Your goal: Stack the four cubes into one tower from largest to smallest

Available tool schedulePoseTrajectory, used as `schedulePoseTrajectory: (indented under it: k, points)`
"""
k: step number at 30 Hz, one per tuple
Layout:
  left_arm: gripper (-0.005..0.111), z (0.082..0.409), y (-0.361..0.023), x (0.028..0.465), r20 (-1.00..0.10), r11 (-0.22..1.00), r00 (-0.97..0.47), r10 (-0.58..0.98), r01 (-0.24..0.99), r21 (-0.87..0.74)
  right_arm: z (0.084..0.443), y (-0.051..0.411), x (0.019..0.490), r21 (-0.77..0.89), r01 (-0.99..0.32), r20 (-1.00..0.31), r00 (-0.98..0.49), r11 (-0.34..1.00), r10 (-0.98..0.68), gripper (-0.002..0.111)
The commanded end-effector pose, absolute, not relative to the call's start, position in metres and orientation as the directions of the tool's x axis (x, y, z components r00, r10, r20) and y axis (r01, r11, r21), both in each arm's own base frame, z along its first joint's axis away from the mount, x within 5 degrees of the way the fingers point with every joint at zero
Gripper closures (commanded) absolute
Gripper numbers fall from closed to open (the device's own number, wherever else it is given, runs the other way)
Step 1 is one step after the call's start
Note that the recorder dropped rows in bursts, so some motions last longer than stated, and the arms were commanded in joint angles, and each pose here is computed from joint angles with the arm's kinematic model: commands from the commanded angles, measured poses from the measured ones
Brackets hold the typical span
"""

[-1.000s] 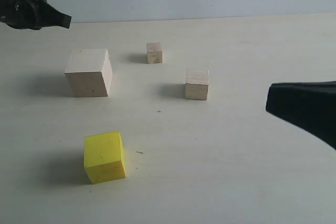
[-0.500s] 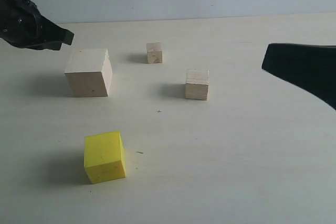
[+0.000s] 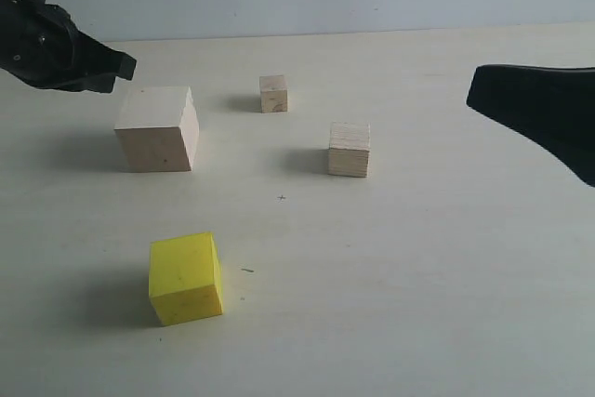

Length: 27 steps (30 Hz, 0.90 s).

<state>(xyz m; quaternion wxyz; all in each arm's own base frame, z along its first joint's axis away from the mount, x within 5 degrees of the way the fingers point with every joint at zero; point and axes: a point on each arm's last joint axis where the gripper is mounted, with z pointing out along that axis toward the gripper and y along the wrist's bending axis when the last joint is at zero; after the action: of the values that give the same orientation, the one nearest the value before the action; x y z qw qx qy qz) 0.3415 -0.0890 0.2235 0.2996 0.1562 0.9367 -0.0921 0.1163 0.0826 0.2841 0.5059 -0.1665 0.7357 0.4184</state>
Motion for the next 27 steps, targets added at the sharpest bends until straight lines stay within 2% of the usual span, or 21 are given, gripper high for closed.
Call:
schedulePoseTrajectory:
  k: [1, 8, 16, 23, 27]
  points:
    - [0.107, 0.212, -0.079, 0.358, -0.63, 0.954, -0.75, 0.2, 0.297, -0.05, 0.281, 0.085, 0.122, 0.453, -0.667, -0.877, -0.454, 0.592, 0.159, 0.108]
    - [0.107, 0.179, -0.057, 0.382, -0.663, 0.979, -0.736, 0.136, 0.201, -0.022, 0.278, 0.083, 0.126, 0.453, -0.641, -0.873, -0.46, 0.62, 0.162, 0.108]
    - [0.107, 0.141, -0.059, 0.408, -0.606, 0.981, -0.785, 0.128, 0.19, -0.039, 0.278, 0.083, 0.126, 0.454, -0.64, -0.872, -0.461, 0.62, 0.163, 0.108]
    - [0.107, 0.144, -0.066, 0.428, -0.609, 0.982, -0.792, 0.045, 0.147, -0.118, 0.278, 0.082, 0.127, 0.447, -0.635, -0.875, -0.457, 0.631, 0.159, 0.108]
    - [0.107, 0.147, -0.076, 0.43, -0.596, 0.975, -0.8, 0.066, 0.179, -0.132, 0.277, 0.08, 0.129, 0.437, -0.613, -0.878, -0.451, 0.659, 0.162, 0.108]
